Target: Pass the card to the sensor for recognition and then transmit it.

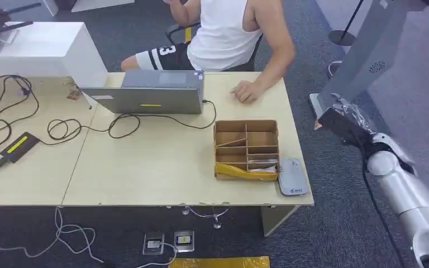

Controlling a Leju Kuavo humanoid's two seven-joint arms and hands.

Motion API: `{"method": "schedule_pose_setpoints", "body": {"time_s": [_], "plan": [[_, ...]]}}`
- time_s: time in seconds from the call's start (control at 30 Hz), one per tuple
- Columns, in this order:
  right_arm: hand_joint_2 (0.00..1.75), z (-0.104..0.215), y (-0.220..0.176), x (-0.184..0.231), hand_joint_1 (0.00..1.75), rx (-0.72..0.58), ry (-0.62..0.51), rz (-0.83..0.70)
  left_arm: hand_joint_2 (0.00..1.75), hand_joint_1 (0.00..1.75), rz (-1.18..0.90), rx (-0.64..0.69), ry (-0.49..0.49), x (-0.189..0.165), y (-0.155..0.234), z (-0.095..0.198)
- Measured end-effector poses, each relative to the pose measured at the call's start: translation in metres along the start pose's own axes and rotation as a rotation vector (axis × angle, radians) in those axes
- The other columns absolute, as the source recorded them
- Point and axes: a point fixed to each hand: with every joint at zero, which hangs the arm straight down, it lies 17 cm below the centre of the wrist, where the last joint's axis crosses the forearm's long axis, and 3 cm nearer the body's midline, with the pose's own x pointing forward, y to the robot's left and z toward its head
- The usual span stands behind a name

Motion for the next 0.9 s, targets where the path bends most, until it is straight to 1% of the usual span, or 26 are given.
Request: {"method": "schedule_pose_setpoints", "body": {"time_s": [0.43,0.67,0.9], "plan": [[1.75,0.039,0.048,-0.008,1.75,0.121,0.011,0.036,0.0,0.0,0.002,0.0,0.0,0.0,0.0,0.0],[1.75,0.059,0.076,0.0,1.75,0.177,-0.003,0.043,0.0,0.0,0.001,0.0,0.001,0.0,0.0,0.0],[1.75,0.068,0.094,0.01,1.75,0.21,-0.019,0.04,0.0,0.0,0.001,0.001,0.0,0.0,0.001,0.0]]}}
